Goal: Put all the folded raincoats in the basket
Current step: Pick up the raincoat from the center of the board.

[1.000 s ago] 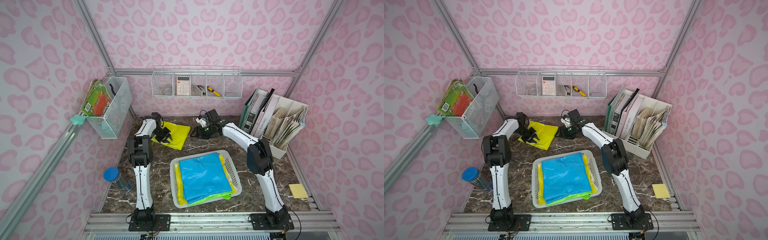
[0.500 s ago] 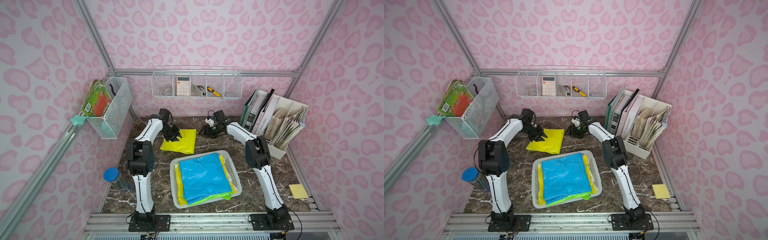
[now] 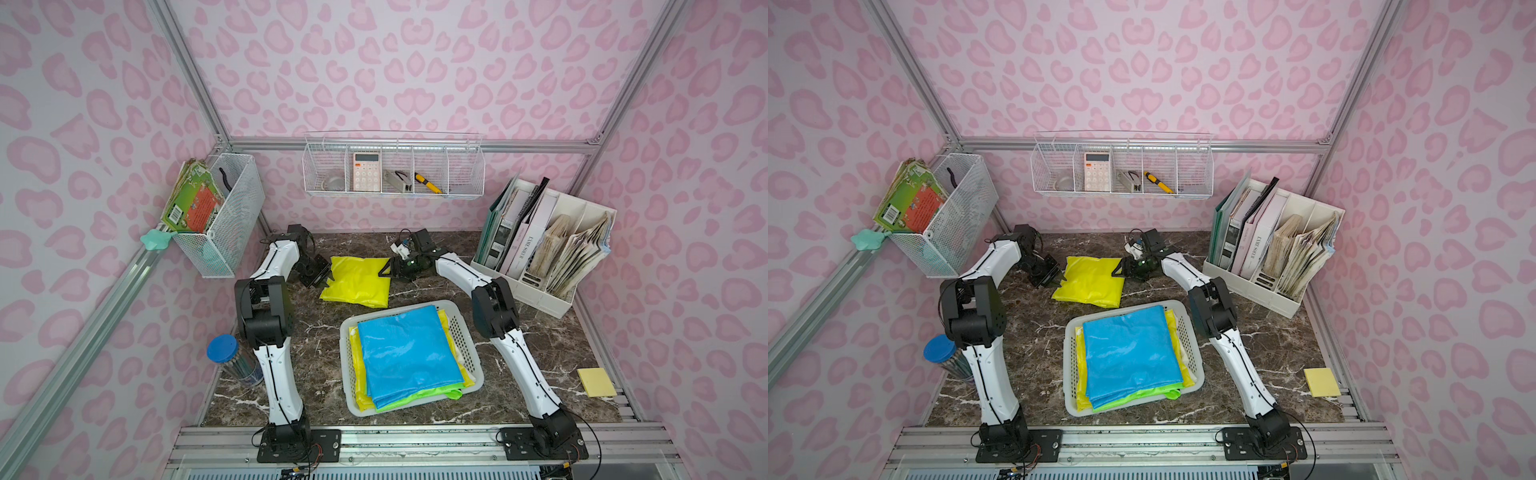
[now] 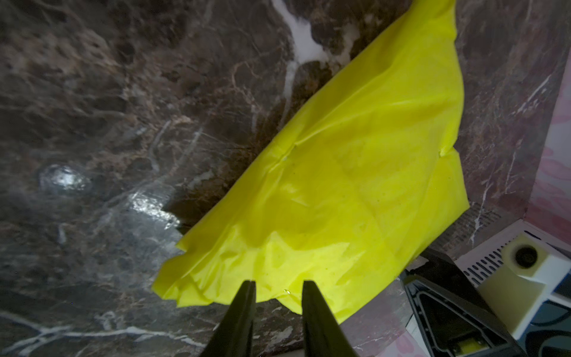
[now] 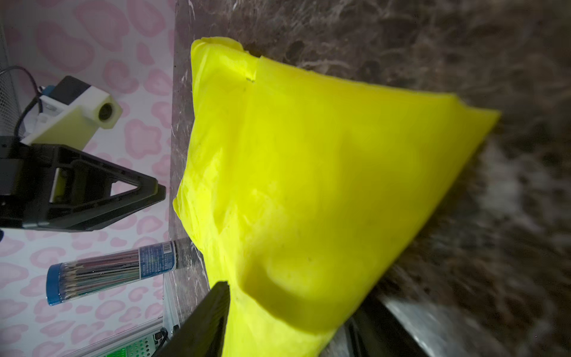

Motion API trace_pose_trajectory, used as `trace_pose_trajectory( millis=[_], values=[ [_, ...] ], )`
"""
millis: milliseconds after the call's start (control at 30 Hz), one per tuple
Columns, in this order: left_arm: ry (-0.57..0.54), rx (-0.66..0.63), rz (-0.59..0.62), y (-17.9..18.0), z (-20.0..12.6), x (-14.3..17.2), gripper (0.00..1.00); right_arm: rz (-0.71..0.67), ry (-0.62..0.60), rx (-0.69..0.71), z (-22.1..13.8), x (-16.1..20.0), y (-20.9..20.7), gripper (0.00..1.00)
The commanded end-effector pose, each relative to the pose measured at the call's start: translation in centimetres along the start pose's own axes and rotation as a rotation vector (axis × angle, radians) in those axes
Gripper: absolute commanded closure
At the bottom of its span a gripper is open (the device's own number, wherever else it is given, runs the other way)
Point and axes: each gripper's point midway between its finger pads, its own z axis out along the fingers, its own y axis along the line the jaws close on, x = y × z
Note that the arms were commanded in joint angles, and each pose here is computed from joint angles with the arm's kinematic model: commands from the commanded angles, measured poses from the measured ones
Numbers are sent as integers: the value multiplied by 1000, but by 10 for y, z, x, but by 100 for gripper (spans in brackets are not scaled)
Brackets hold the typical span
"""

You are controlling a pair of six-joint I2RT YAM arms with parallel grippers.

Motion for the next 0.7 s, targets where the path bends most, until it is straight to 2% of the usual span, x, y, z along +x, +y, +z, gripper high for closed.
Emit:
trace_pose_trajectory(
  millis=[0,167,233,367,533,667],
  values=[
    [33,-24,-4,10,13,0,69,77,23,-9,10,7,-7,46],
    [69,-1,-33,17,29,10,69,83,14,-40,11,4,-4,69],
    [64,10,-31,16,25,13,70,84,7,-40,8,1,-5,82],
    [61,49,-22,8,13,22,70,85,-25,-49,-9,-11,-7,100],
    [69,112,19,-6,-6,38,69,94,-45,-34,-51,-23,-21,100],
    [62,147,57,-13,-16,45,67,112,-44,3,-87,-18,-43,100]
  ],
)
